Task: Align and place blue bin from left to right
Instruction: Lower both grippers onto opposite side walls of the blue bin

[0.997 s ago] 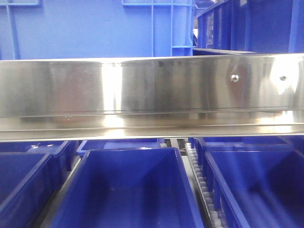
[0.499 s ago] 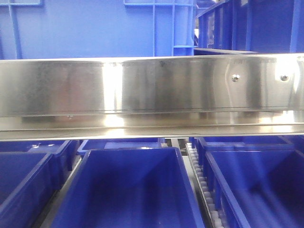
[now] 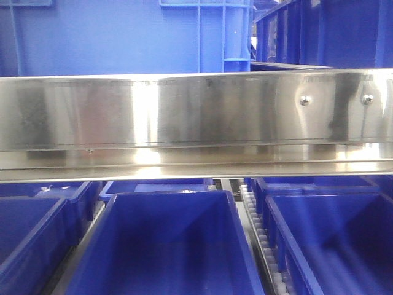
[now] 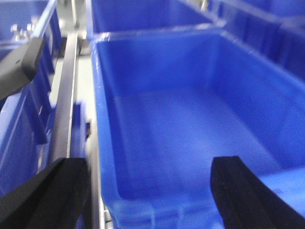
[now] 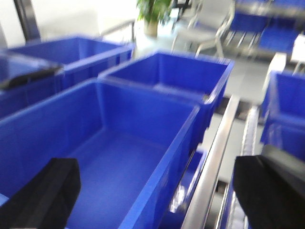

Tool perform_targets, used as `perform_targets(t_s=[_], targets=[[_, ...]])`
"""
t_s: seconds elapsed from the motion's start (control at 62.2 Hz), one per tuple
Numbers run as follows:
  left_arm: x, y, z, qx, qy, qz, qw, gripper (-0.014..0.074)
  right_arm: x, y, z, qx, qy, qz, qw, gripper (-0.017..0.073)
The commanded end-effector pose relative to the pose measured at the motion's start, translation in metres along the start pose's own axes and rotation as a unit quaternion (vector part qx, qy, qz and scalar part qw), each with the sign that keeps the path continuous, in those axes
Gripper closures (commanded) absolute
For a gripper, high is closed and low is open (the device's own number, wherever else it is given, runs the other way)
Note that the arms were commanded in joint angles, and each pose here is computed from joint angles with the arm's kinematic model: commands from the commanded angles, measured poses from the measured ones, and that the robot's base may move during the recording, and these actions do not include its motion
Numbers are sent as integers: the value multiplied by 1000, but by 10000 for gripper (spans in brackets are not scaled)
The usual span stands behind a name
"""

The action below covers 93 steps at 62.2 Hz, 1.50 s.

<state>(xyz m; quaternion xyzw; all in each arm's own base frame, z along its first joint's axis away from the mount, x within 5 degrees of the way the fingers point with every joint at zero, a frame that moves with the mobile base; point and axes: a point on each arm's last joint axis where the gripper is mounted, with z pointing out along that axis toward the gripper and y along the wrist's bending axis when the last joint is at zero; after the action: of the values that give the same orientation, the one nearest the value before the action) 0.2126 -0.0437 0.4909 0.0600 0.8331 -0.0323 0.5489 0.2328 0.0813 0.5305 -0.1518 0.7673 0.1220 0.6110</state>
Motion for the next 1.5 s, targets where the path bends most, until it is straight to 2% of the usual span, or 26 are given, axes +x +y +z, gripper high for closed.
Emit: perform_targets(t_s=[0.0,0.08,0.193,0.257,0.322,0.45,0.563,0.627,0.756,0.885,1.094,1.335,1.48], targets=[[-14,-1,8,-8,26,4,1000,158,-4,2,22,-12,40,-4,999,12],[-24,2,21,-19,50,-1,999,158,-5,3,45,-19,70,-3,997,12],[-29,11,43,-37,93,-10,995,158,-6,3,71,-19,92,18,995,12],[-31,17,56,-41,108,-22,993,158,-4,-1,85,0,105,20,994,12],[-32,21,67,-36,120,-22,992,158,-2,-6,97,29,117,21,992,12],[-27,26,90,-33,144,-26,989,158,5,-15,120,76,160,44,983,12],[-19,32,111,-40,169,-26,985,158,15,-11,141,65,196,67,976,12],[-15,33,122,-39,180,-20,983,158,25,-7,154,63,221,62,971,12],[-7,34,142,-39,199,-19,979,158,35,-3,178,62,214,57,973,12],[-5,34,150,-40,202,-17,978,158,46,-8,195,73,218,88,969,12],[-9,34,156,-40,169,-16,985,158,64,-17,212,85,246,93,961,12],[-3,39,173,-42,177,-20,983,158,60,-17,220,76,206,95,971,12],[-1,44,181,-46,171,-26,984,158,60,-19,222,77,198,95,973,12]])
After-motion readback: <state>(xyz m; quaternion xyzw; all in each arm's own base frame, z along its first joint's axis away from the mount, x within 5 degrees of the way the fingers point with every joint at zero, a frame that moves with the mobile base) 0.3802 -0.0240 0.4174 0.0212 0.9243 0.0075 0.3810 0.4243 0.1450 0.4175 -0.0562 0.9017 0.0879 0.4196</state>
